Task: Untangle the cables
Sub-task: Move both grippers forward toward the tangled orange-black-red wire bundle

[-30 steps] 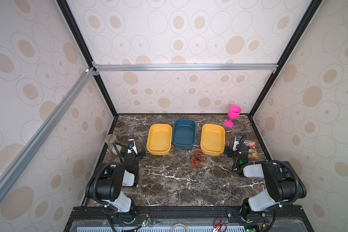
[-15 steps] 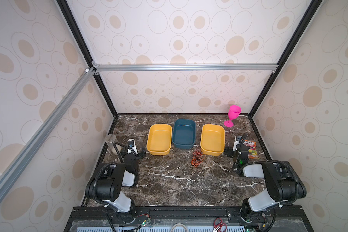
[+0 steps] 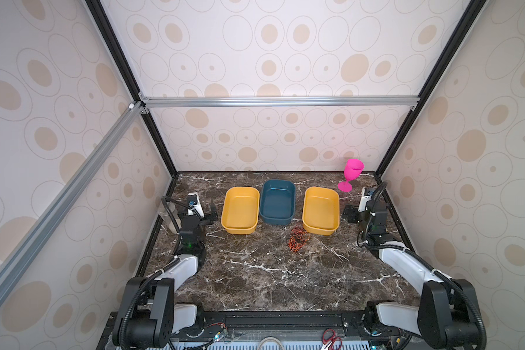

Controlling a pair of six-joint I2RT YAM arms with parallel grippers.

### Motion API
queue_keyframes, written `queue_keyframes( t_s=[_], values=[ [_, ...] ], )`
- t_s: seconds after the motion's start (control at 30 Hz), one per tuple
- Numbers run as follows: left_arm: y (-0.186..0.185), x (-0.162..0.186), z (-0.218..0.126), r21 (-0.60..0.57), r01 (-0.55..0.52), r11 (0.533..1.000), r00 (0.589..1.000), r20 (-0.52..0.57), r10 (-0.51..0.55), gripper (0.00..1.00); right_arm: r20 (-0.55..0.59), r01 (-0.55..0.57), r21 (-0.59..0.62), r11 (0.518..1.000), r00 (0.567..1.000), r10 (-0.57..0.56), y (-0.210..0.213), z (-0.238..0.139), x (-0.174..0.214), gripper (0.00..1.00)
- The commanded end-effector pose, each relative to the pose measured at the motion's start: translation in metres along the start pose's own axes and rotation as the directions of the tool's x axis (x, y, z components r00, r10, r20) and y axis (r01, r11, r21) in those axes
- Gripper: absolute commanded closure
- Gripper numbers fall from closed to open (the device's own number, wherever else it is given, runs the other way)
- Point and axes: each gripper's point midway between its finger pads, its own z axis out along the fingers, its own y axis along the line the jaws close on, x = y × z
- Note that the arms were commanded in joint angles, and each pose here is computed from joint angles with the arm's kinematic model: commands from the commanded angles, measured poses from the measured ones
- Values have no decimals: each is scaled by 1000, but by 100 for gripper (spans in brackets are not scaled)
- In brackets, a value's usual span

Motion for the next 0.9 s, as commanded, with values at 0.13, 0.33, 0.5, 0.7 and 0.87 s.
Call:
queue_keyframes(
  t_s=[0.13, 0.33, 0.5, 0.7, 0.87],
  values=[
    [-44, 5, -5, 182, 149, 972, 977, -181, -116, 9, -310, -143, -181, 973, 947, 82, 56, -37, 37, 4],
    [-77, 11, -22, 260, 274, 926, 947, -242, -212, 7, -491, -300, -269, 915, 860, 137, 112, -62, 67, 6],
    [-107, 14, -44, 340, 350, 873, 927, -259, -271, 5, -537, -311, -296, 903, 836, 112, 155, -70, 95, 9],
    [-141, 29, -65, 426, 374, 824, 916, -309, -256, 6, -610, -397, -286, 872, 777, 154, 192, -60, 124, 15],
    [-152, 39, -75, 460, 423, 781, 896, -340, -285, 6, -654, -362, -228, 904, 745, 134, 201, -46, 148, 20]
  ],
)
